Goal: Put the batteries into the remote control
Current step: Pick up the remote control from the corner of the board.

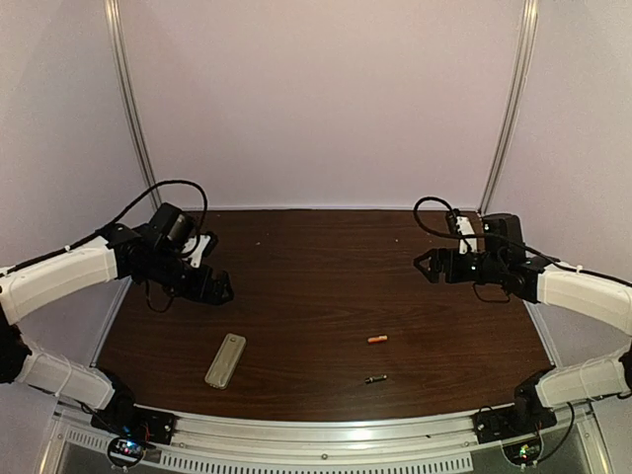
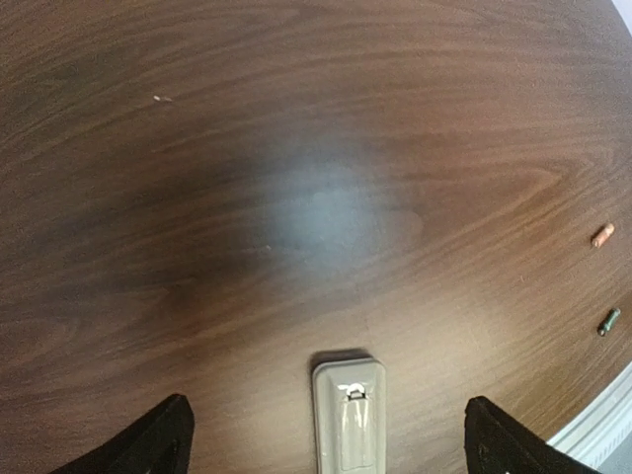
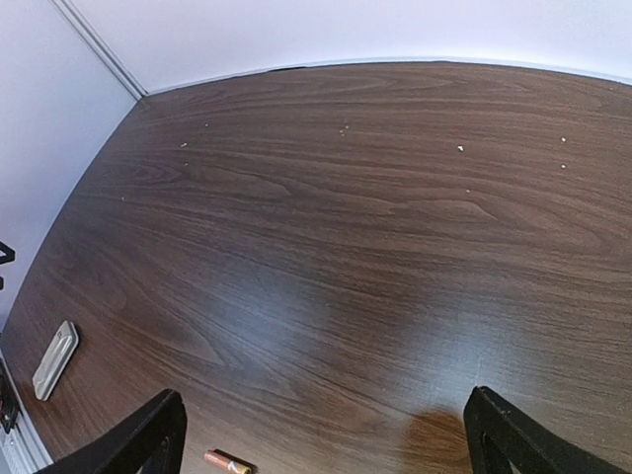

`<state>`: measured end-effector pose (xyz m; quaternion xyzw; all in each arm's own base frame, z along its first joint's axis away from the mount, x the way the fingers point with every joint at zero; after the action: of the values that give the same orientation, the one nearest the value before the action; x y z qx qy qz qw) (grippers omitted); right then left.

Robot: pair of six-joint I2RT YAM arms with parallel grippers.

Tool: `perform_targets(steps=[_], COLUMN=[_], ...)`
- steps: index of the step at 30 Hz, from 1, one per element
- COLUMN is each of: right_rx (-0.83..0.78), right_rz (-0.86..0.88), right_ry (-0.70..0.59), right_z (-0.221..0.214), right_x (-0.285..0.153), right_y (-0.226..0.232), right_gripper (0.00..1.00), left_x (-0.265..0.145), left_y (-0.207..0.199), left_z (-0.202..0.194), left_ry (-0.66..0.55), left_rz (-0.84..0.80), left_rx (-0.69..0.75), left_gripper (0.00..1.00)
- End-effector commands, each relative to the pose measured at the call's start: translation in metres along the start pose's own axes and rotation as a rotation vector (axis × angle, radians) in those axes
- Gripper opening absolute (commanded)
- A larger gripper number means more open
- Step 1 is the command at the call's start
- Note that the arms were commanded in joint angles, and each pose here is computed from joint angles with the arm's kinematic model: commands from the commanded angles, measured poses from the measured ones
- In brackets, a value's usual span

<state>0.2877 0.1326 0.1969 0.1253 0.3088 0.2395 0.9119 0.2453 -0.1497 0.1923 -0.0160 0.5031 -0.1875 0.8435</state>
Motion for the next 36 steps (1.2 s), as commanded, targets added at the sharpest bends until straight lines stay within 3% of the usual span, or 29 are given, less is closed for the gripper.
perform_targets(steps=[1,14,33,36], right_rx=[-0.082,-0.276,-0.562,-0.62], right_rz=[0.023,0.066,0.139,0.146], right_ry=[0.017,0.005,-0.095,-0.112], right_z=[0.007,0.008,0.006,0.001], right_x=[0.001,0.003,-0.015,-0.017], right_y=[0.016,0.059,0.122,0.134], right_gripper=[1.0,1.0,1.0,1.0], left_x=[0.014,0.032,0.059,0.063], left_y=[-0.02,-0.038,-0.028,-0.029], left_z=[-0.036,-0.107,-0.144,-0.147], left_ry=[0.139,0.316,0.406,0.41], left_rz=[0.021,0.072,0.104,0.114], left_rx=[0.026,-0.012,-0.036,-0.031], left_gripper=[0.98,0.88,0.69,0.62])
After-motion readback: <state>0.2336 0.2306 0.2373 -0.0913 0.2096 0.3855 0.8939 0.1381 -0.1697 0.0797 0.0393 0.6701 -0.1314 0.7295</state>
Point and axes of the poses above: each gripper's point midway between its finger pads, its own x axis out along the fingers, its own y axis along the line the jaws close on, z = x × y, the point moved 6 cm from there along -x, back along the fingers, and after that the axes turned 1 degree about x, right-handed, at the moved point
